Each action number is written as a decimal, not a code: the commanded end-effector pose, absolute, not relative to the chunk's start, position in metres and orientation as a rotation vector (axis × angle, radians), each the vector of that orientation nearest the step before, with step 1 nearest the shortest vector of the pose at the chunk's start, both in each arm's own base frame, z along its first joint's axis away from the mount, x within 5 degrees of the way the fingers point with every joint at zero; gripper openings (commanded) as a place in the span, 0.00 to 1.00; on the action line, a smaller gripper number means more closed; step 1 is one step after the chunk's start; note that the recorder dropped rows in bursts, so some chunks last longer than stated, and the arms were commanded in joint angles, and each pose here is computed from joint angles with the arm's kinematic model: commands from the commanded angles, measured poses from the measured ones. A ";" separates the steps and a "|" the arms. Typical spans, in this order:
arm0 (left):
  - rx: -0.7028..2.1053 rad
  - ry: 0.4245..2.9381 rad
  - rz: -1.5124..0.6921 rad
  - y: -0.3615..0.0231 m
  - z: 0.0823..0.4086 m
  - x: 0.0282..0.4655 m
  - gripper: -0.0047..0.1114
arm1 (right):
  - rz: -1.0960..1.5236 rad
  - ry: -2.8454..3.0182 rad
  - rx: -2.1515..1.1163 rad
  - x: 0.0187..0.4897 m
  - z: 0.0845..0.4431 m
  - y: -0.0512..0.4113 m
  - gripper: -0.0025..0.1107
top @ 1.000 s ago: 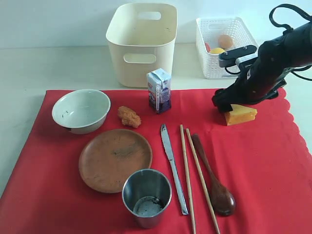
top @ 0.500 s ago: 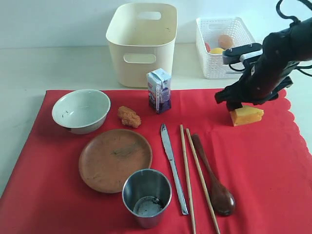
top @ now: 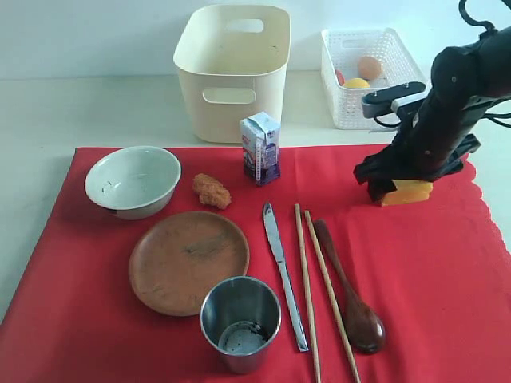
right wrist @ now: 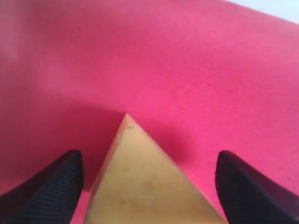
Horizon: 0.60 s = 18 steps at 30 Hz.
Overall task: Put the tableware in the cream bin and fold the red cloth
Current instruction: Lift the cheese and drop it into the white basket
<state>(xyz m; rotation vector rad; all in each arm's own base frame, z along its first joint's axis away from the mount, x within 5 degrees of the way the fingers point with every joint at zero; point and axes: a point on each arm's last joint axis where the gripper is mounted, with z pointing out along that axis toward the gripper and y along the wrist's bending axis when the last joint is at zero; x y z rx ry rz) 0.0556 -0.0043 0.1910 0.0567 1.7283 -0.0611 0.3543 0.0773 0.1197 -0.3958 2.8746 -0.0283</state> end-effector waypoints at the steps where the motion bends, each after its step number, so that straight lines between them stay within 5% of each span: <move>1: 0.056 1.721 -0.059 -0.004 0.192 0.055 0.05 | -0.025 2.886 -0.450 0.353 0.117 0.077 0.56; 10: 0.056 1.721 -0.059 -0.004 0.192 0.055 0.05 | -0.013 2.849 -0.382 0.352 0.137 0.076 0.05; 18: 0.056 1.721 -0.059 -0.004 0.192 0.055 0.05 | 0.088 2.552 -0.235 0.355 0.205 0.080 0.02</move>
